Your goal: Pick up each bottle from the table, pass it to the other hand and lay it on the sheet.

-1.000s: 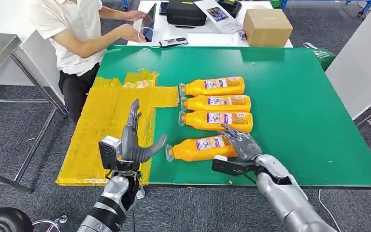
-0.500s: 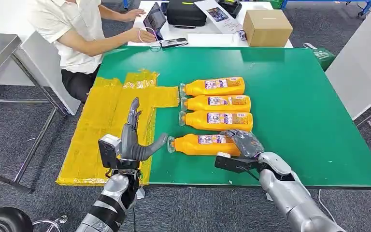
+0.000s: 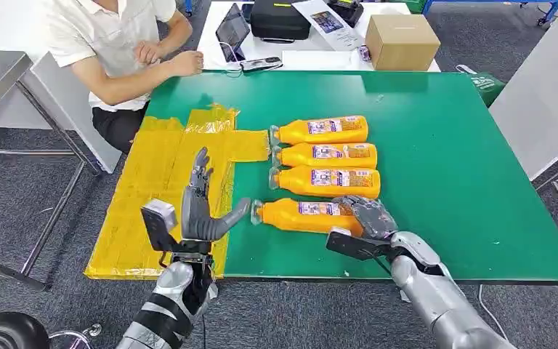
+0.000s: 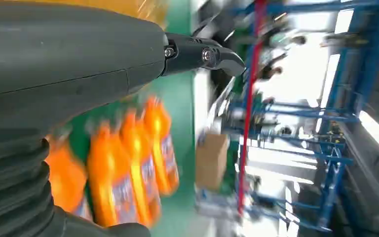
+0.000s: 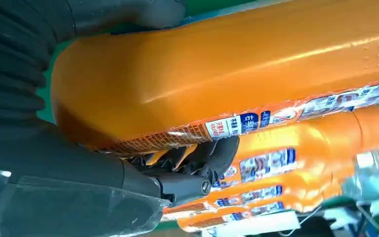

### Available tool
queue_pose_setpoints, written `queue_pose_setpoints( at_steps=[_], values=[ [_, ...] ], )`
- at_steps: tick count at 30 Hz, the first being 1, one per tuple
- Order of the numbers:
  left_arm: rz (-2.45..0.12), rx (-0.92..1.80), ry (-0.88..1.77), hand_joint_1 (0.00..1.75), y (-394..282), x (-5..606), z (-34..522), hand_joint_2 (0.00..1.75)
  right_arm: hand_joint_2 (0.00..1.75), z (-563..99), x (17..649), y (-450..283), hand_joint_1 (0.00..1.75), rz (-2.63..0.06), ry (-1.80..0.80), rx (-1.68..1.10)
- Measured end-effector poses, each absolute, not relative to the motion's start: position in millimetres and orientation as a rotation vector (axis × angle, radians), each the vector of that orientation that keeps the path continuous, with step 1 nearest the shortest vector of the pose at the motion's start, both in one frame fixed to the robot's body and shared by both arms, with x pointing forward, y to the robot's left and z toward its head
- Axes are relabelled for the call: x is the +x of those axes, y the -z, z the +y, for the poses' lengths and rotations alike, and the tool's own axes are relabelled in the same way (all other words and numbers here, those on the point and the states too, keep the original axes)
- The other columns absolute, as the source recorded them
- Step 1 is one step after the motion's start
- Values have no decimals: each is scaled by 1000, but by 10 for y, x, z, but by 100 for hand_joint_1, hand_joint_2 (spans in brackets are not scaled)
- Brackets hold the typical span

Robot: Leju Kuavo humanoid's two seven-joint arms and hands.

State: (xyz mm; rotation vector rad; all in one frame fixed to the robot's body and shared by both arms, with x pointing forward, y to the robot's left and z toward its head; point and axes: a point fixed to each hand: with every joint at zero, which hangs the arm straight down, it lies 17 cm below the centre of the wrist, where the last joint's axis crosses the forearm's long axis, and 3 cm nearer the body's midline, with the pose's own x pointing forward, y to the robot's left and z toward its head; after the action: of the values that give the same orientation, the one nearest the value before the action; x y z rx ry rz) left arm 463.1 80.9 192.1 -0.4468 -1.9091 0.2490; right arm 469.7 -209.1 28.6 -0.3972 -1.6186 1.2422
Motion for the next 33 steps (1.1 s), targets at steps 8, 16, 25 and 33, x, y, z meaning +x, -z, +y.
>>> queue_pose_setpoints(
  at_steps=[8,16,25,33],
  values=[
    [-1746,-464,-412,0,-1553,4379,896,175,175,-2136,4503,-481,175,-1744,-866,-314],
    [-1536,-648,-518,0,-1196,4106,690,175,175,-2229,4435,-623,175,-1791,-690,-277],
    [-1508,-641,-509,0,-1134,4029,656,175,175,-2266,4424,-659,175,-1803,-644,-280],
    [-1426,-942,-358,0,-1291,3746,115,175,175,-1980,4373,-757,175,-1854,-587,-137]
  ],
)
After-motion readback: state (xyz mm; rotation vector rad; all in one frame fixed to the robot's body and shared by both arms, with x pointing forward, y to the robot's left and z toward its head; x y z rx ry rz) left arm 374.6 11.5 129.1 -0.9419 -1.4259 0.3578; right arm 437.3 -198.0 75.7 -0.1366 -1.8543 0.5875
